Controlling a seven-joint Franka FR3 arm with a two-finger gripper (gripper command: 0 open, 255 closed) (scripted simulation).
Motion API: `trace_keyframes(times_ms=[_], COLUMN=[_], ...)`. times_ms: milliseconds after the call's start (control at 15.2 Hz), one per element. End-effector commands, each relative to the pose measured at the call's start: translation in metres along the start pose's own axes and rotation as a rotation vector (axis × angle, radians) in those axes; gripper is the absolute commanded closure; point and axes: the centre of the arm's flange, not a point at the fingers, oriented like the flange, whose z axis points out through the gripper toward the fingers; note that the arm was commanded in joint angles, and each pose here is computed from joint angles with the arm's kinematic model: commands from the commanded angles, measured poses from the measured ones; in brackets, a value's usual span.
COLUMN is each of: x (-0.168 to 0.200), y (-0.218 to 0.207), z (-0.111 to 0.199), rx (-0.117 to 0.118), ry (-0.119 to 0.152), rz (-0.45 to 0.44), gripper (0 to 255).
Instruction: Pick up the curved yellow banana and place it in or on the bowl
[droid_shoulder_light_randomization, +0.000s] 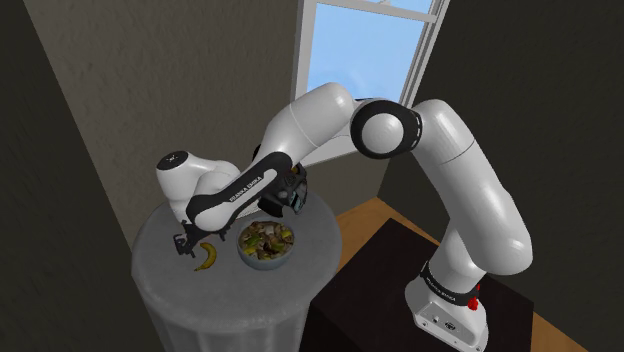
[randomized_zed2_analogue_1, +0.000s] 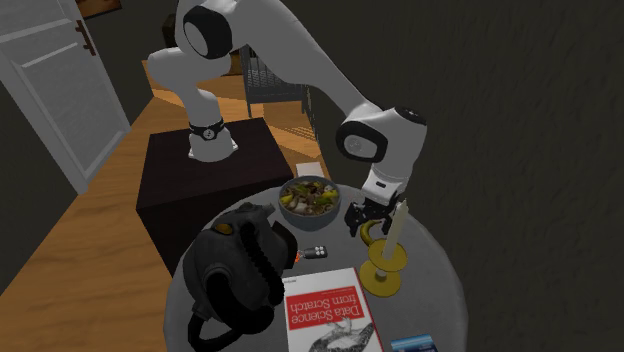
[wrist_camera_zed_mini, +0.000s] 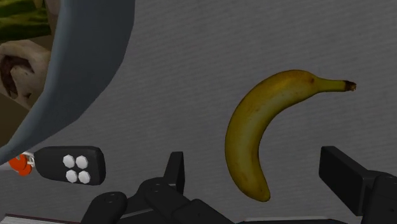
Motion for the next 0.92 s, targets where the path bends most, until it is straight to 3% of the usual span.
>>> trace_keyframes(times_ms=[0,198,264,858], x=[-0.0001,-0.0001,-0.0002,-0.0001], y=[0.0004,0.0004,0.0005,0.0004], z=[0.0014,0.0014,0.0013,0.0014], rx=[-0.001,-0.001,-0.001,-0.001], ry=[-0.001,-0.001,-0.001,-0.001], rz=[0.001,0.001,0.001,0.001], gripper=[0,0,255,255])
